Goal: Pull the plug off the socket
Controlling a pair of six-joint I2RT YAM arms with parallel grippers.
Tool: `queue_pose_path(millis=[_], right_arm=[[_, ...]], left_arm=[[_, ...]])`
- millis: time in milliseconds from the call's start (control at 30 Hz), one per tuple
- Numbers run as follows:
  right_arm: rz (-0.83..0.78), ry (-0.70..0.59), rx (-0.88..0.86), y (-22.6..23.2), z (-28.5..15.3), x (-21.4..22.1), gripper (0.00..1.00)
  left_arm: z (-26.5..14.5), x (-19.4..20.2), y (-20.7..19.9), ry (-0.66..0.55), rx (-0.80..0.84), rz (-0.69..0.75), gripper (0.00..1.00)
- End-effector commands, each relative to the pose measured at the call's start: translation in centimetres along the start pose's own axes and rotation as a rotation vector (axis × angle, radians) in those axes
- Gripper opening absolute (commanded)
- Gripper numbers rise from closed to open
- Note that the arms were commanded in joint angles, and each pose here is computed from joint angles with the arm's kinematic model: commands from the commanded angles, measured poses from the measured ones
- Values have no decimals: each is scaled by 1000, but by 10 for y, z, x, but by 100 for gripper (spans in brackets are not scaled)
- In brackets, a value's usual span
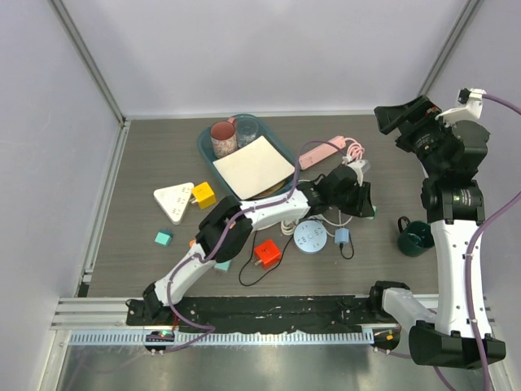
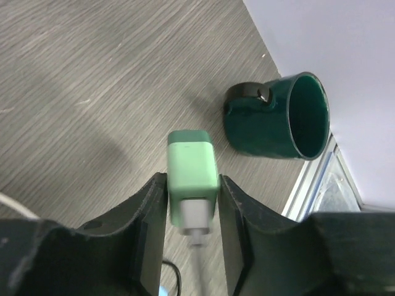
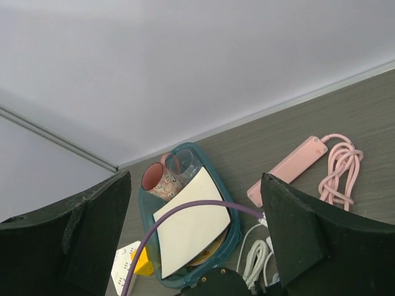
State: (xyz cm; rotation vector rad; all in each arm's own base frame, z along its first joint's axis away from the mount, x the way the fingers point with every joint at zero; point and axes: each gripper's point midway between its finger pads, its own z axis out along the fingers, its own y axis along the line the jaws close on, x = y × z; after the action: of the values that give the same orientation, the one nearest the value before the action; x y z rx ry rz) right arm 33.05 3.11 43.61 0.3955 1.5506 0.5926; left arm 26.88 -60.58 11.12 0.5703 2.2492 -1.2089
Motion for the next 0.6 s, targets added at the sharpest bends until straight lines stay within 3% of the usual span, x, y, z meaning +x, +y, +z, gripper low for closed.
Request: queue_pose_path(millis=[0, 200, 233, 267, 567], right_arm=[[9, -3, -36, 10, -4, -3, 91], [25, 38, -85, 20, -8, 4, 91], [23, 45, -82, 19, -9, 5, 91], [21, 53, -79, 18, -10, 7, 91], [45, 198, -4, -2, -16, 43, 91]], left_arm=[[8, -19, -27, -39, 95, 0, 47], [6, -16, -22, -13, 65, 42, 78], [4, -18, -21, -15, 59, 59, 95], [1, -20, -21, -14, 56, 69, 100], [-86, -86, -49, -175, 33, 206, 100]])
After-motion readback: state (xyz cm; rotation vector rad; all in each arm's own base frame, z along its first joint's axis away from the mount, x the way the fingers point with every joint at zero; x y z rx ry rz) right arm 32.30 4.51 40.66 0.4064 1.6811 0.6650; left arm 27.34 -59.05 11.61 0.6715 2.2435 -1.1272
